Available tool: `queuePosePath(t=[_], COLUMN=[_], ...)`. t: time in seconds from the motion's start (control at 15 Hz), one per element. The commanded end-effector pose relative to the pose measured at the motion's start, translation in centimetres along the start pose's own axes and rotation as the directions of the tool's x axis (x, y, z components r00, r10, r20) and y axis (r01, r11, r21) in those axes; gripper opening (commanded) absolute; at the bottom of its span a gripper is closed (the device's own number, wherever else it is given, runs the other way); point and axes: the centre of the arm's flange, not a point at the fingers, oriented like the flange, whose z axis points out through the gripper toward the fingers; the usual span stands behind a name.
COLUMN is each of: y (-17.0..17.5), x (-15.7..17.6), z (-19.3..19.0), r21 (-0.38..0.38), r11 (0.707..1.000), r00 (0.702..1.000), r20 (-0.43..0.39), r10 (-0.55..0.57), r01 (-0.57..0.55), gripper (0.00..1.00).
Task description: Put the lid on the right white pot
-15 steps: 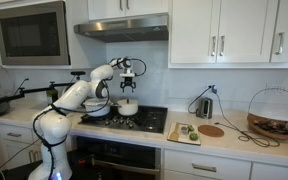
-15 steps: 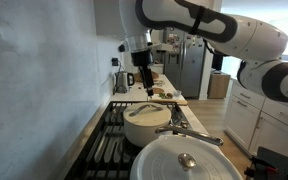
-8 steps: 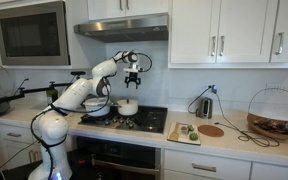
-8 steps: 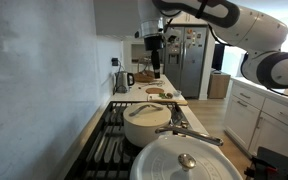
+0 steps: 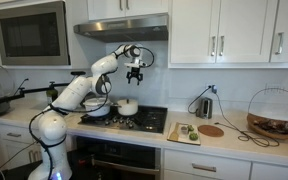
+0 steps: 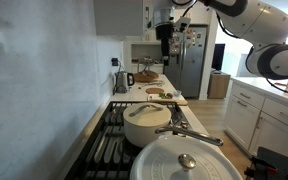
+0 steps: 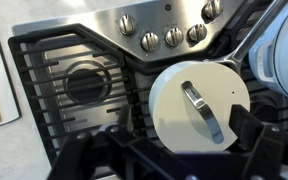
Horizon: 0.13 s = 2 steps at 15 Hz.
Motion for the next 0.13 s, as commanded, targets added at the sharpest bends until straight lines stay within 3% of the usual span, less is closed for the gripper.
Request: queuePosePath(t=[0.0, 0.07], y=[-0.11, -0.19], x=[0.07, 0.10], z=[0.07, 0.11], r21=[0.000, 0.000], r11=[1.000, 1.000], r00=[1.000, 1.000], r20=[0.002, 0.003], r10=[-0.001, -0.002], r01=[0.001, 0.002], gripper=[1.00, 1.00])
